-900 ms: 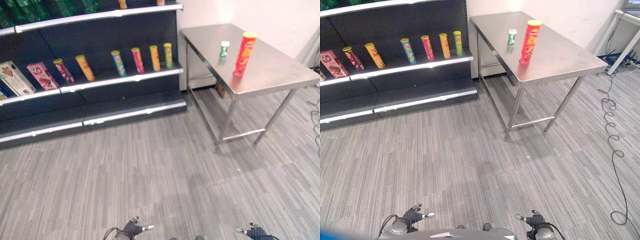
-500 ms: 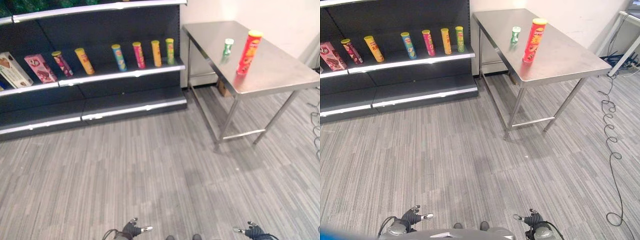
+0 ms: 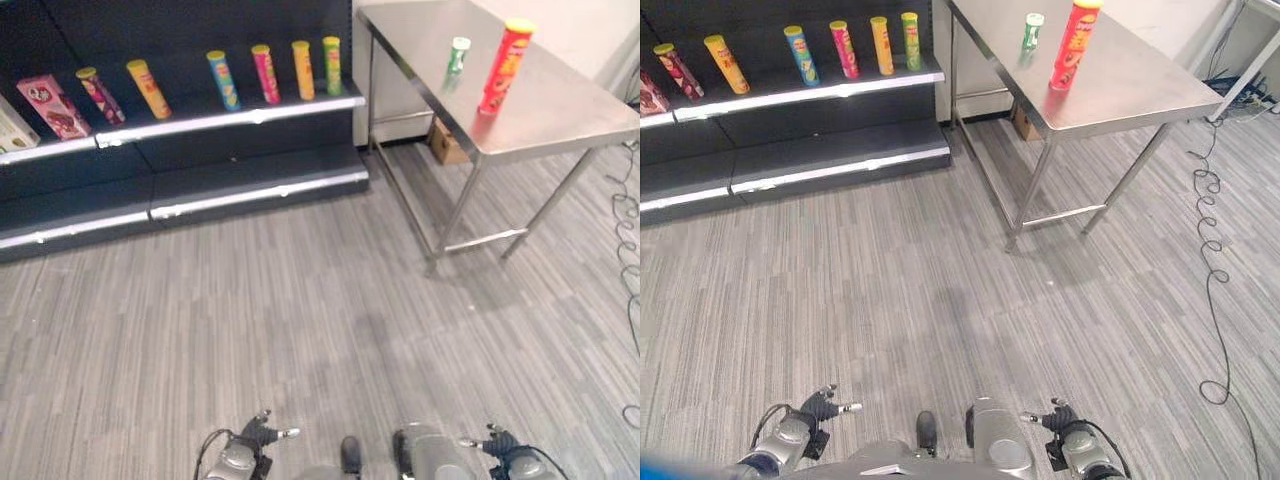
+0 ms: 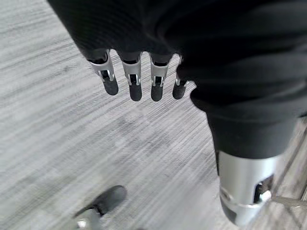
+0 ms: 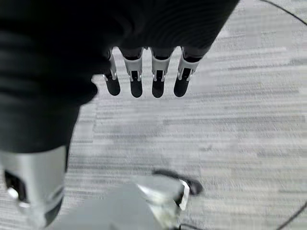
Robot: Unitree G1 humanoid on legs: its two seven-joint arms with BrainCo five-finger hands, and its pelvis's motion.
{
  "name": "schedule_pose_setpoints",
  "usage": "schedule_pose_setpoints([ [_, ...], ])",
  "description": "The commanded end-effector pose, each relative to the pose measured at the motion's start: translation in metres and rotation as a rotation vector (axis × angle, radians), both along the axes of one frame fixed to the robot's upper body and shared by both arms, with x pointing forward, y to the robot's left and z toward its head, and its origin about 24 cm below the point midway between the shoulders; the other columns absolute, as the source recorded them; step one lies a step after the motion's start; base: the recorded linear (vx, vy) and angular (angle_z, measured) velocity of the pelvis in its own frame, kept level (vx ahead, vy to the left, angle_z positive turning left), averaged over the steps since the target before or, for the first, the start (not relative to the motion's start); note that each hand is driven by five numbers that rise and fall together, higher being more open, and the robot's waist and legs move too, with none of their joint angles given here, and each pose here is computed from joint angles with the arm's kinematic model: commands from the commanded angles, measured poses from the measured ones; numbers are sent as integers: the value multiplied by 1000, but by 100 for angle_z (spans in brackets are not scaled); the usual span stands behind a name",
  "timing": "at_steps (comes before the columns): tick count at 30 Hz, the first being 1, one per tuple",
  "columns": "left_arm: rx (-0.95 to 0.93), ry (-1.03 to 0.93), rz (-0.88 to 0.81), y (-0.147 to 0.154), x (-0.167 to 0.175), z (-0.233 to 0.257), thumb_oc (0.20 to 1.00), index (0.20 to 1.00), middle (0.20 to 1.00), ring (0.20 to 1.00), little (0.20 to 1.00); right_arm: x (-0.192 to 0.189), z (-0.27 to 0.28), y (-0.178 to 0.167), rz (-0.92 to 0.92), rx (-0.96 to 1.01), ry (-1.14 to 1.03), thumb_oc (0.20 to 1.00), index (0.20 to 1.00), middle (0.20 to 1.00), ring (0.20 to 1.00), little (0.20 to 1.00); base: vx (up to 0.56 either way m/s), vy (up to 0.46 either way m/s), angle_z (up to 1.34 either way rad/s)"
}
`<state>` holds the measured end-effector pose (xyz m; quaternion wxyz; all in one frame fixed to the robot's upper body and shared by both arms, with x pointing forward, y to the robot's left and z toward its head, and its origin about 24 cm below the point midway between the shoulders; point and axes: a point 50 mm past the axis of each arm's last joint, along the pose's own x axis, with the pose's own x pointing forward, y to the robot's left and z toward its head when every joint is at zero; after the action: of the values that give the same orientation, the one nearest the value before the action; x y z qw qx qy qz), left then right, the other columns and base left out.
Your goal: Put the goods on the table back onto the shelves and tidy them up.
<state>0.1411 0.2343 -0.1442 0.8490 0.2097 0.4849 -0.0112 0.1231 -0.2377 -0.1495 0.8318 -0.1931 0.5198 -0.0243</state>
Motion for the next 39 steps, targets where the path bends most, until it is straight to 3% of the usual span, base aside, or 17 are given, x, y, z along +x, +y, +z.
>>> schedule_pose_setpoints([
  [1,35,-32,-29,9,9,6,1000,1000,1000,1000,1000,8,5,-10,4,-31,-25,1000,1000,1000,1000,1000,236,-37,16],
  [19,-6,12,-45,-11,0,-3,1000,1000,1000,1000,1000,-11,7,-32,-46,-74,-3,1000,1000,1000,1000,1000,283,-136,30],
  [30,-19,-40,-49,-16,15,2,1000,1000,1000,1000,1000,-20,2,-30,-36,-90,59,1000,1000,1000,1000,1000,200,-97,-7],
  [39,-24,0,6,-12,-3,-4,1000,1000,1000,1000,1000,-26,1,-35,-35,-121,80,1000,1000,1000,1000,1000,250,69,-40],
])
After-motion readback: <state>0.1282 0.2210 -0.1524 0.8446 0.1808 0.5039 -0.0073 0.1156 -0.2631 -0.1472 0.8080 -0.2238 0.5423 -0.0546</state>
